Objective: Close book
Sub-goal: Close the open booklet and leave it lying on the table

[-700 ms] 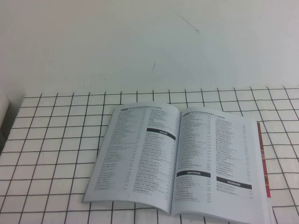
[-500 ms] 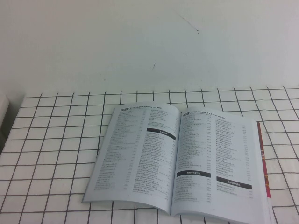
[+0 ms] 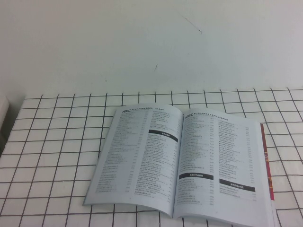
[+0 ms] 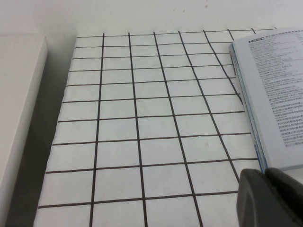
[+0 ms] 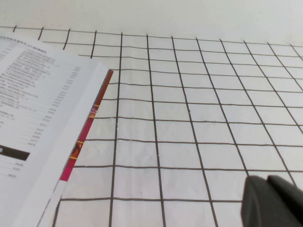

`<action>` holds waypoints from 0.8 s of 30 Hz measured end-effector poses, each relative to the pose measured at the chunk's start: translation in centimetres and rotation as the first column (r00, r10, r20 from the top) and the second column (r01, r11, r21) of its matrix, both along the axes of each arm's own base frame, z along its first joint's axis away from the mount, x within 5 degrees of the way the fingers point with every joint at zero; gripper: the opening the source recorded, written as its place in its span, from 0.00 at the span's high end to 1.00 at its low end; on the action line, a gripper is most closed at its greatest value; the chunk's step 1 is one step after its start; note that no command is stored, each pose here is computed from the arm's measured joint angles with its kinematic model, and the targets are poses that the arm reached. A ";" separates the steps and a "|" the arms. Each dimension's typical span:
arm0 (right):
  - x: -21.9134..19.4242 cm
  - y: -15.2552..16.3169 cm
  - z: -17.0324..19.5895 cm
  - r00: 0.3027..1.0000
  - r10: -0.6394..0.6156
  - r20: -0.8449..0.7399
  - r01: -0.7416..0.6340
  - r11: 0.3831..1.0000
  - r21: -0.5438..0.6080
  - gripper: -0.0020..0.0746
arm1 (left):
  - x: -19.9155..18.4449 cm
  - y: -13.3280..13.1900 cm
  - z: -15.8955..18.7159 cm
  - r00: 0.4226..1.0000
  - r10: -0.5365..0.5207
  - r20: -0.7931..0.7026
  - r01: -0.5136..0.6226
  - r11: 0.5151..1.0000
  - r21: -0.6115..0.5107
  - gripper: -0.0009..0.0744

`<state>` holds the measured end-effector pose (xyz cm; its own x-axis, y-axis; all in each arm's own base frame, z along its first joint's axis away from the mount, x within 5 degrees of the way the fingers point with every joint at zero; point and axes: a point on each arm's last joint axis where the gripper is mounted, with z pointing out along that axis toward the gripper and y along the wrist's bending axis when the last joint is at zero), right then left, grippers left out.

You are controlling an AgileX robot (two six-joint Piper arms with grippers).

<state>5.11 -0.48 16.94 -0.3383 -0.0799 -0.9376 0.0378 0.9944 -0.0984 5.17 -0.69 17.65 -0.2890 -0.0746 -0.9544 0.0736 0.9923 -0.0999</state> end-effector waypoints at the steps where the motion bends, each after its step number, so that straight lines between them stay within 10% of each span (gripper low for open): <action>1: 0.0 0.0 0.0 1.000 0.000 0.000 0.000 1.000 0.000 0.98 | 0.0 0.0 0.0 1.000 0.000 0.000 0.000 1.000 0.000 0.99; 24: 0.0 0.0 0.0 1.000 0.000 0.000 0.000 1.000 0.000 0.98 | 0.0 0.0 0.0 1.000 -0.004 0.007 0.003 1.000 0.014 0.99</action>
